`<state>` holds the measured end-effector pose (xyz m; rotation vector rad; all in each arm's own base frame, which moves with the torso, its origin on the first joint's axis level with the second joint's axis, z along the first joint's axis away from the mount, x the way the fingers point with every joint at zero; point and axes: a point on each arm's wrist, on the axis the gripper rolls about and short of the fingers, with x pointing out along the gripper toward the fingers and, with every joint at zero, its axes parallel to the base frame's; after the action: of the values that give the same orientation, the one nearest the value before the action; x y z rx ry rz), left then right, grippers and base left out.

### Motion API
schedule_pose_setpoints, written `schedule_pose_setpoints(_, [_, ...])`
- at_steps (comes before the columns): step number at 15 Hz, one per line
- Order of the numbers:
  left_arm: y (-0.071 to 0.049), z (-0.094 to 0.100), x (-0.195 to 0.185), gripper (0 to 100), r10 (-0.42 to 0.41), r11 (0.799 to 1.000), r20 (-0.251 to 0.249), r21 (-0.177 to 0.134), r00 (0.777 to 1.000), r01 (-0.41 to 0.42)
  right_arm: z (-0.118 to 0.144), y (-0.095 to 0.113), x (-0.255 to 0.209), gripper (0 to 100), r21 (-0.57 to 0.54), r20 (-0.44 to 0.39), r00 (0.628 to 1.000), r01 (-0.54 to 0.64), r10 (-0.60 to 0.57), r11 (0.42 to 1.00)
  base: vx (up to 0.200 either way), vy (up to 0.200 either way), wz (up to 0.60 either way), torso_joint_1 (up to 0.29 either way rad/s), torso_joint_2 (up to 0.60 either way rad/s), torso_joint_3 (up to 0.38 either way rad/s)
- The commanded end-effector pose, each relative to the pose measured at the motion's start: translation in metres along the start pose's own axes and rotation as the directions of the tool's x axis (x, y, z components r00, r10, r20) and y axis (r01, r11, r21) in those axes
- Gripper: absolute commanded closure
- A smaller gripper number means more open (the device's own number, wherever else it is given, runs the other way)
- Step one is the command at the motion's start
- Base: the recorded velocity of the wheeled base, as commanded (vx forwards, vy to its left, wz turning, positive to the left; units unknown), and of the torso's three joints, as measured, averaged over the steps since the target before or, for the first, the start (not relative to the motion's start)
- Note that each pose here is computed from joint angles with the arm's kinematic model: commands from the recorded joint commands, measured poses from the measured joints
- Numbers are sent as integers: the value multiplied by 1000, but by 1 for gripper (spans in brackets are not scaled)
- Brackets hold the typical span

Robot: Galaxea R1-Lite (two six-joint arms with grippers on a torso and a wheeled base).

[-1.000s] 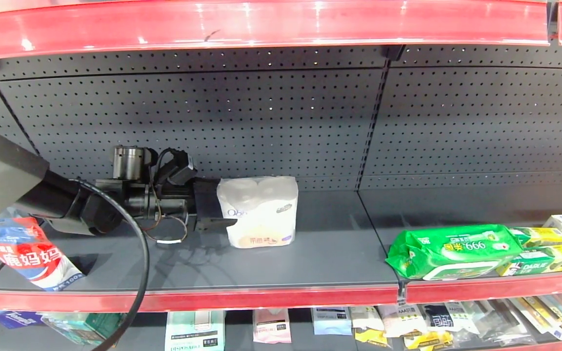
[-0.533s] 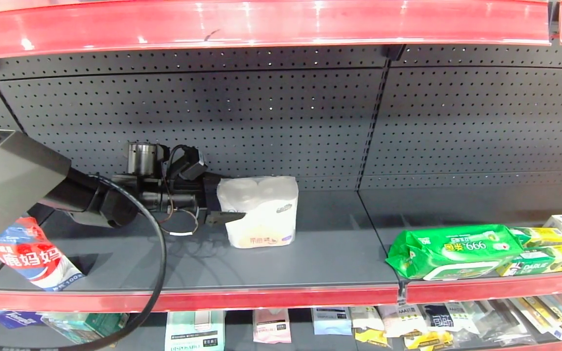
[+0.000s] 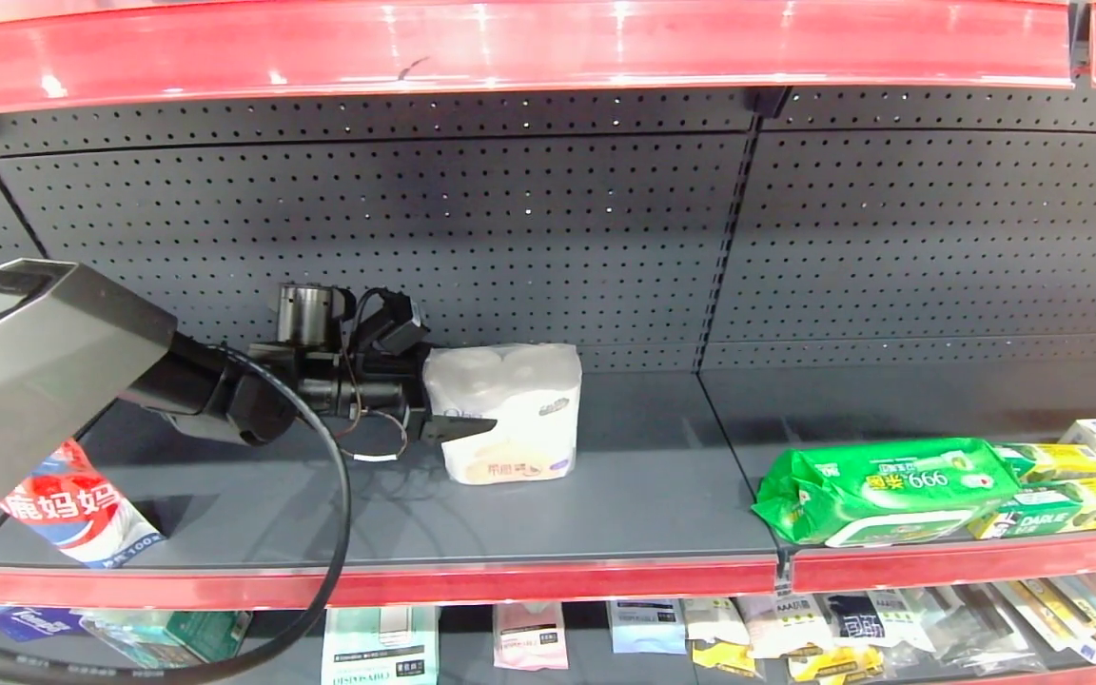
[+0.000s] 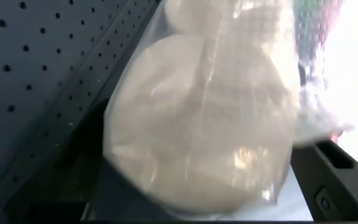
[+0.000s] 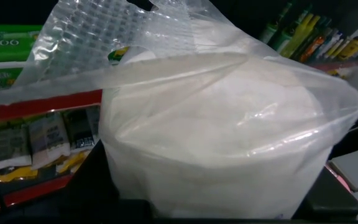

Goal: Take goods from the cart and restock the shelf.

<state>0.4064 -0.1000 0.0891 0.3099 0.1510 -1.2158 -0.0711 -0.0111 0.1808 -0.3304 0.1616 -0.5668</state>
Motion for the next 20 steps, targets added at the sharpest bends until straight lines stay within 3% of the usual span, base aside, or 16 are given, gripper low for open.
schedule_pose_setpoints(1, [-2, 7, 8, 0, -14, 1000, 12, 0, 1000, 14, -1, 0, 0, 100, -2, -2, 1000, -1, 1, 1000, 0, 0, 0, 0, 0, 0])
schedule_pose_setpoints(4, [3, 9, 14, 0, -7, 1000, 18, 14, 1000, 6, -1, 0, 0, 100, -2, -2, 1000, -1, 1, 1000, 0, 0, 0, 0, 0, 0])
schedule_pose_setpoints(8, [1, 8, 18, 0, -19, 1000, 16, 13, 1000, 19, -1, 1, 1, 100, -3, -4, 1000, -1, 1, 1000, 0, 0, 0, 0, 0, 0])
schedule_pose_setpoints(11, [-1, 6, 19, 0, -24, 1000, 13, -4, 1000, 24, -1, 0, 0, 100, -2, -2, 1000, -2, 2, 1000, 0, 0, 0, 0, 0, 0])
schedule_pose_setpoints(20, [-3, 3, 18, 0, -28, 1000, 6, -12, 1000, 28, -1, 1, 1, 100, -5, -4, 1000, -8, 8, 1000, 0, 0, 0, 0, 0, 0])
